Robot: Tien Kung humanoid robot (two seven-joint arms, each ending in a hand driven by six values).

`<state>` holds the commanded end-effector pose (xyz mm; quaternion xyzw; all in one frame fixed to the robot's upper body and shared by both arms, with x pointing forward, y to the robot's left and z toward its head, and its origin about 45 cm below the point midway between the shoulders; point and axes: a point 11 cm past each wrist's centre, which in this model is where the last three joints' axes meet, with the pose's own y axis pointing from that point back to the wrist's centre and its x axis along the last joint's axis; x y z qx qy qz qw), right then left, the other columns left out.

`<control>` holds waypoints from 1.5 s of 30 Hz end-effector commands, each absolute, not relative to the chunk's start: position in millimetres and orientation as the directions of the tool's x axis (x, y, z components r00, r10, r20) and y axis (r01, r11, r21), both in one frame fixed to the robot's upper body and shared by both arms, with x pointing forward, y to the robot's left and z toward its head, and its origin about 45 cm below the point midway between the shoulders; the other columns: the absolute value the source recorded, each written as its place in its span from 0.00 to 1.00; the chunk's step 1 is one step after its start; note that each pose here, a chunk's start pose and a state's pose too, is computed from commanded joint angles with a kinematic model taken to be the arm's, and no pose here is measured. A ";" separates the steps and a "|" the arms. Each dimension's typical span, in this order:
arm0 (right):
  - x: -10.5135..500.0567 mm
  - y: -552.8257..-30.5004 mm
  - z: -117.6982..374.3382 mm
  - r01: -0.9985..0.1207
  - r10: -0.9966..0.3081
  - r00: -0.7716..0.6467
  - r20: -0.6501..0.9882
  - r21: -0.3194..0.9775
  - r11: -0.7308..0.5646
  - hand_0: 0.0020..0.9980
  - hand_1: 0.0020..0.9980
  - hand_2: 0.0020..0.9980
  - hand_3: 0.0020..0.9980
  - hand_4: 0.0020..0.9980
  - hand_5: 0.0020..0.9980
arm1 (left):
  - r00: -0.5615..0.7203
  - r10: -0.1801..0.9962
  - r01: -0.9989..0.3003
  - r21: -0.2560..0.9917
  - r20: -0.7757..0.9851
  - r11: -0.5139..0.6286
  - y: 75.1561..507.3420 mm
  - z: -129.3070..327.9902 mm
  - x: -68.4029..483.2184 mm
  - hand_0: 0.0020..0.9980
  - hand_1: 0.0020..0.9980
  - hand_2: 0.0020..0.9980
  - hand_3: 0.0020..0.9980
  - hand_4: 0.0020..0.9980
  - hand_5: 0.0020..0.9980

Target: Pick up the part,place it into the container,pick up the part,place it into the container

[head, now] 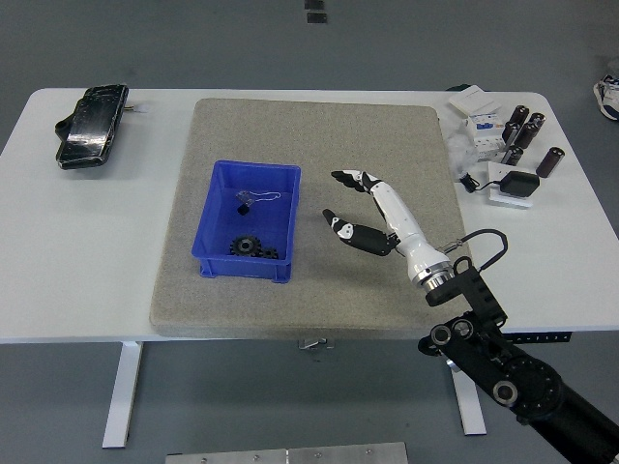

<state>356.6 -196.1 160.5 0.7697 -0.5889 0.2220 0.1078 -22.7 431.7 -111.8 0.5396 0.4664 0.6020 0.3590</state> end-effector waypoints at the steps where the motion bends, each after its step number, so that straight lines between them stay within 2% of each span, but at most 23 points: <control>1: 356.2 -202.0 160.4 -0.959 -0.881 0.196 0.430 -0.104 -0.264 0.80 0.76 0.76 0.73 0.76 0.34 | -0.160 0.936 0.070 0.949 0.314 -0.307 431.7 -111.8 -22.6 0.64 0.61 0.58 0.57 0.62 0.37; 4: 355.0 -218.3 160.2 -0.971 -0.934 0.155 0.322 -0.125 -0.204 0.80 0.76 0.76 0.73 0.76 0.34 | -0.160 0.936 0.070 0.949 0.315 -0.307 432.1 -111.6 -22.7 0.64 0.61 0.58 0.57 0.62 0.37; 5: 354.8 -223.2 159.6 -0.975 -0.946 0.141 0.293 -0.125 -0.184 0.80 0.75 0.76 0.73 0.79 0.39 | -0.160 0.935 0.071 0.949 0.315 -0.308 432.4 -111.5 -22.7 0.64 0.61 0.58 0.57 0.61 0.37; 15: 352.1 -273.3 152.7 -0.996 -0.996 -0.009 0.084 -0.089 0.001 0.80 0.75 0.76 0.73 0.79 0.40 | -0.153 0.933 0.070 0.945 0.326 -0.319 439.9 -108.8 -21.3 0.64 0.61 0.58 0.57 0.62 0.37; 29: 344.2 -304.1 156.3 -0.990 -0.994 -0.103 0.043 -0.101 0.098 0.80 0.74 0.76 0.72 0.79 0.40 | -0.161 0.931 0.087 0.944 0.327 -0.317 439.2 -109.0 -31.5 0.64 0.61 0.58 0.57 0.62 0.37; 35: 341.6 -314.1 162.3 -0.984 -0.990 -0.136 0.028 -0.120 0.131 0.80 0.74 0.75 0.72 0.80 0.41 | -0.163 0.932 0.089 0.945 0.325 -0.314 438.0 -109.4 -33.0 0.64 0.61 0.58 0.57 0.62 0.37; 36: 341.6 -315.2 163.3 -0.983 -0.990 -0.139 0.027 -0.123 0.135 0.80 0.74 0.75 0.72 0.81 0.45 | -0.163 0.932 0.090 0.945 0.325 -0.314 437.9 -109.4 -33.2 0.64 0.61 0.58 0.58 0.62 0.37; 45: 339.8 -322.6 168.2 -0.978 -0.987 -0.161 0.015 -0.137 0.158 0.80 0.74 0.75 0.72 0.81 0.45 | -0.162 0.930 0.079 0.944 0.329 -0.320 441.1 -108.4 -28.6 0.64 0.61 0.58 0.58 0.62 0.37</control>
